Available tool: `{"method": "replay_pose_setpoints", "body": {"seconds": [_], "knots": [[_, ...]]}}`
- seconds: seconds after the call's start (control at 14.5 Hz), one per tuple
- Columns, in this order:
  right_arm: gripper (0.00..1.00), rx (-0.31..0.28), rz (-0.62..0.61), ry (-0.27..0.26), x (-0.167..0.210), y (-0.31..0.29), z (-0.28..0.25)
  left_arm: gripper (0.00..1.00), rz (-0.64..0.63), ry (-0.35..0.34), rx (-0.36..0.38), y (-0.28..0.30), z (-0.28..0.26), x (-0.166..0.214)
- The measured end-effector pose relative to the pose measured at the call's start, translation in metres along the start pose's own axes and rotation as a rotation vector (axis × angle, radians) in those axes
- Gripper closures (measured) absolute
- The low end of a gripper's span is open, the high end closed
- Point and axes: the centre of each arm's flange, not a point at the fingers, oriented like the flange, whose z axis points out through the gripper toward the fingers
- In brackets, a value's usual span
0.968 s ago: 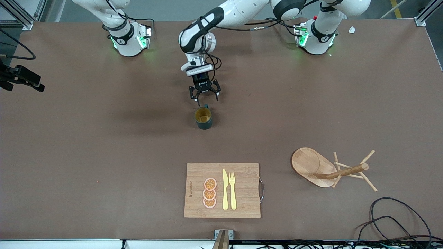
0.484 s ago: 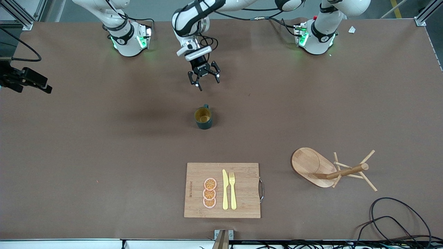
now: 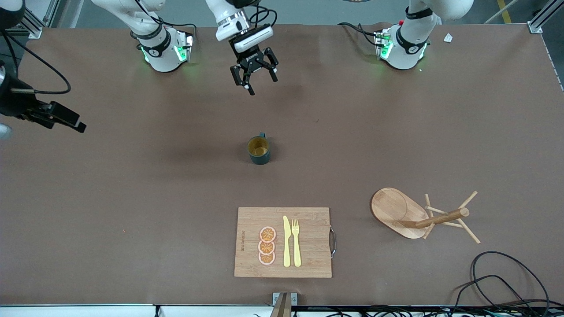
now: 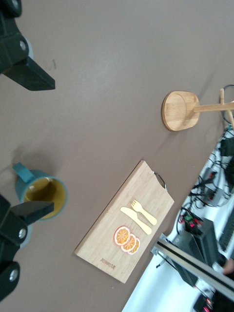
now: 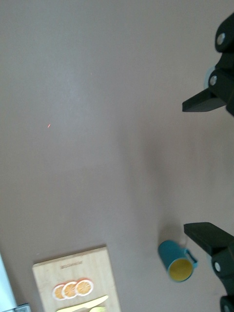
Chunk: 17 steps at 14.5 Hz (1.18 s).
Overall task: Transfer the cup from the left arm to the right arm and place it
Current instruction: 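Set the mug down, open the left gripper and raise it, then lower the right gripper onto the mug while the left gripper withdraws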
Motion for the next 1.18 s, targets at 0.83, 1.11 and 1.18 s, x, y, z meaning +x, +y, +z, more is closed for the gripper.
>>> {"method": "replay_pose_setpoints", "body": {"seconds": [0.83,1.11,1.18], "knots": [[0.00,-0.103,0.083,0.119,-0.124,-0.267,0.231,0.00,-0.035,-0.531,0.146,0.000,0.163,0.376],[0.00,-0.130,-0.019,0.126,-0.137,-0.292,0.313,0.00,0.052,-0.587,0.166,-0.036,0.205,0.443],[0.00,-0.124,-0.032,0.130,-0.139,-0.295,0.323,0.00,0.100,-0.600,0.182,-0.046,0.211,0.451]]}}
